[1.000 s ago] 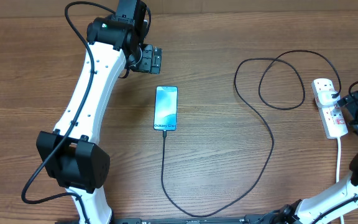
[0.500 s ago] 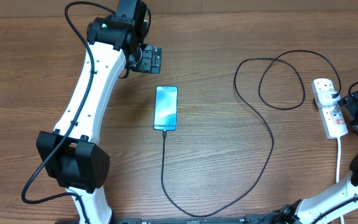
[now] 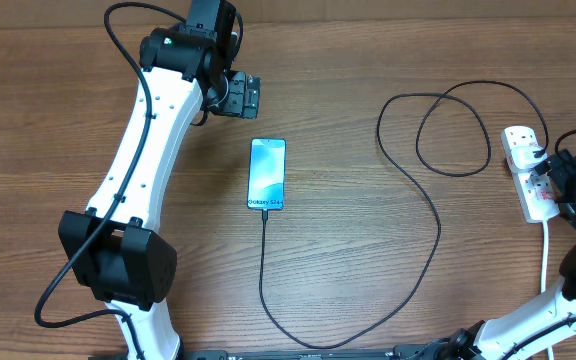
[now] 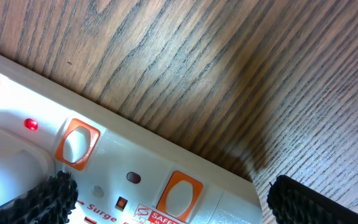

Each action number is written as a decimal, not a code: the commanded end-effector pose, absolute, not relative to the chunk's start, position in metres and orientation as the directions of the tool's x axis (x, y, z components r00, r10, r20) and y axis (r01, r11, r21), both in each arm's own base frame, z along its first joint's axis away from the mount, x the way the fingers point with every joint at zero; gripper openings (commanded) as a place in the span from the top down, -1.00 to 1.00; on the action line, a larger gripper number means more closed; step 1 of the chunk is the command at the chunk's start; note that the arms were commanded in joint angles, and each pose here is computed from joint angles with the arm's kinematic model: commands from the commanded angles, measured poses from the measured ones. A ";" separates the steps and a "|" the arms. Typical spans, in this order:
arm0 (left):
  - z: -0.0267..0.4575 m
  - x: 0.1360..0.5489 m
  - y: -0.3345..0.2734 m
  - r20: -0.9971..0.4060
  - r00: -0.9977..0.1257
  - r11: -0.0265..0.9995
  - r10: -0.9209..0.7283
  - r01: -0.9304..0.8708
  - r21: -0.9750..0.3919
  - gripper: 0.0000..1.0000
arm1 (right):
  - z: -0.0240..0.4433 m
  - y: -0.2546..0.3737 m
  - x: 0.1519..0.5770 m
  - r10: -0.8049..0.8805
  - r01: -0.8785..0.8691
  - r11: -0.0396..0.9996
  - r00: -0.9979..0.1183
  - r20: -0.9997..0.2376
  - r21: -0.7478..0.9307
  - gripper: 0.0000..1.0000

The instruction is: Plug charger to phone and switch on socket

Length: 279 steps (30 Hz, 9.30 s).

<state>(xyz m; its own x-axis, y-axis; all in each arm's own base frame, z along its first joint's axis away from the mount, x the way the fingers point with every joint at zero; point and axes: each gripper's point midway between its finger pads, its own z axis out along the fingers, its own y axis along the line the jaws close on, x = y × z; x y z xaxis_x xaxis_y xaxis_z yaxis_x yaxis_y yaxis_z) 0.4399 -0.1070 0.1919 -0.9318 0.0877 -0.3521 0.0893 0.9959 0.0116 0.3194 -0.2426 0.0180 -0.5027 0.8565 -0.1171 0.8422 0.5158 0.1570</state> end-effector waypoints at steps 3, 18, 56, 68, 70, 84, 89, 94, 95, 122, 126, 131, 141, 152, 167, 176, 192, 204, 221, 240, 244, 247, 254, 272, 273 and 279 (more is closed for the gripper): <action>0.201 0.440 -0.103 -0.373 -0.924 0.997 0.079 0.078 0.018 -0.99 | 0.009 -0.227 0.320 0.839 0.826 0.544 -0.540 -0.072 0.149 -1.00; 0.201 0.440 -0.103 -0.373 -0.924 0.997 0.079 0.078 0.018 -0.99 | 0.046 -0.266 0.327 0.877 0.864 0.479 -0.460 -0.141 0.158 -1.00; 0.201 0.440 -0.103 -0.373 -0.924 0.997 0.079 0.078 0.018 -0.99 | 0.006 -0.252 0.315 0.874 0.861 0.484 -0.470 -0.123 0.153 -1.00; 0.201 0.440 -0.103 -0.373 -0.924 0.997 0.079 0.078 0.018 -0.99 | 0.005 -0.235 0.314 0.861 0.849 0.509 -0.503 -0.079 0.138 -1.00; 0.201 0.440 -0.103 -0.373 -0.924 0.997 0.079 0.078 0.018 -0.99 | 0.004 -0.234 0.312 0.861 0.850 0.508 -0.503 -0.071 0.135 -1.00; 0.201 0.440 -0.103 -0.373 -0.924 0.997 0.079 0.078 0.018 -0.99 | 0.047 -0.243 0.310 0.869 0.864 0.487 -0.465 -0.168 0.130 -1.00; 0.201 0.440 -0.103 -0.373 -0.924 0.997 0.079 0.078 0.018 -0.99 | 0.093 -0.244 0.315 0.853 0.845 0.502 -0.447 -0.270 0.184 -1.00; 0.201 0.440 -0.103 -0.373 -0.924 0.997 0.079 0.078 0.018 -0.99 | 0.114 -0.219 0.320 0.850 0.807 0.523 -0.468 -0.243 0.274 -1.00; 0.201 0.440 -0.103 -0.373 -0.924 0.997 0.079 0.078 0.018 -0.99 | 0.113 -0.214 0.320 0.848 0.803 0.528 -0.477 -0.232 0.276 -0.96; 0.201 0.440 -0.103 -0.373 -0.924 0.997 0.079 0.078 0.018 -0.99 | 0.090 -0.093 0.355 0.607 0.589 0.795 -0.765 -0.217 0.147 -1.00; 0.201 0.440 -0.103 -0.373 -0.924 0.997 0.079 0.078 0.018 -0.99 | 0.082 -0.093 0.353 0.610 0.592 0.792 -0.763 -0.214 0.149 -1.00; 0.201 0.440 -0.103 -0.373 -0.924 0.997 0.079 0.078 0.018 -0.99 | 0.082 -0.091 0.356 0.609 0.586 0.793 -0.763 -0.219 0.163 -1.00; 0.201 0.440 -0.103 -0.373 -0.924 0.997 0.079 0.078 0.018 -0.99 | 0.082 -0.091 0.356 0.609 0.587 0.793 -0.762 -0.219 0.164 -1.00; 0.201 0.440 -0.103 -0.373 -0.924 0.997 0.079 0.078 0.018 -0.99 | 0.082 -0.091 0.356 0.609 0.586 0.793 -0.763 -0.219 0.164 -1.00; 0.196 0.436 -0.115 -0.362 -0.926 0.994 0.107 0.107 0.021 -0.99 | 0.082 -0.091 0.356 0.609 0.587 0.793 -0.763 -0.219 0.164 -1.00; 0.239 0.413 -0.155 -0.452 -0.873 0.978 0.186 0.207 0.002 -0.99 | 0.082 -0.091 0.356 0.609 0.586 0.793 -0.763 -0.219 0.164 -1.00; 0.390 0.322 -0.163 -0.752 -0.637 0.941 0.169 0.330 -0.068 -0.99 | 0.082 -0.091 0.356 0.609 0.587 0.793 -0.762 -0.219 0.164 -1.00; 0.450 0.278 -0.096 -0.858 -0.513 0.970 0.030 0.222 -0.099 -0.99 | 0.082 -0.091 0.356 0.609 0.587 0.793 -0.762 -0.219 0.164 -1.00; 0.409 0.283 -0.026 -0.806 -0.586 0.996 -0.080 -0.021 -0.083 -0.99 | 0.082 -0.091 0.356 0.609 0.587 0.793 -0.762 -0.219 0.164 -1.00; 0.249 0.230 -0.019 -0.540 -0.841 0.999 -0.042 -0.040 -0.017 -0.99 | 0.082 -0.091 0.356 0.609 0.587 0.793 -0.762 -0.219 0.164 -1.00; 0.212 0.211 -0.016 -0.467 -0.883 0.999 -0.036 -0.040 -0.001 -0.99 | 0.082 -0.091 0.356 0.609 0.587 0.793 -0.762 -0.219 0.164 -1.00; 0.185 0.195 -0.014 -0.414 -0.910 0.999 -0.032 -0.040 0.010 -0.99 | 0.082 -0.091 0.356 0.609 0.587 0.793 -0.763 -0.219 0.164 -1.00; 0.135 0.180 -0.011 -0.382 -0.924 0.999 -0.031 -0.040 0.017 -0.99 | 0.082 -0.091 0.356 0.609 0.587 0.793 -0.762 -0.219 0.164 -1.00; 0.109 0.171 -0.010 -0.400 -0.916 0.999 -0.040 -0.046 0.004 -0.99 | 0.082 -0.091 0.356 0.609 0.587 0.793 -0.762 -0.219 0.164 -1.00; 0.109 0.171 -0.010 -0.400 -0.915 0.999 -0.040 -0.046 0.004 -0.99 | 0.082 -0.091 0.356 0.609 0.587 0.793 -0.762 -0.219 0.164 -1.00; 0.110 0.173 -0.003 -0.412 -0.911 0.998 -0.032 -0.055 0.044 -0.99 | 0.082 -0.091 0.356 0.609 0.587 0.793 -0.762 -0.219 0.164 -1.00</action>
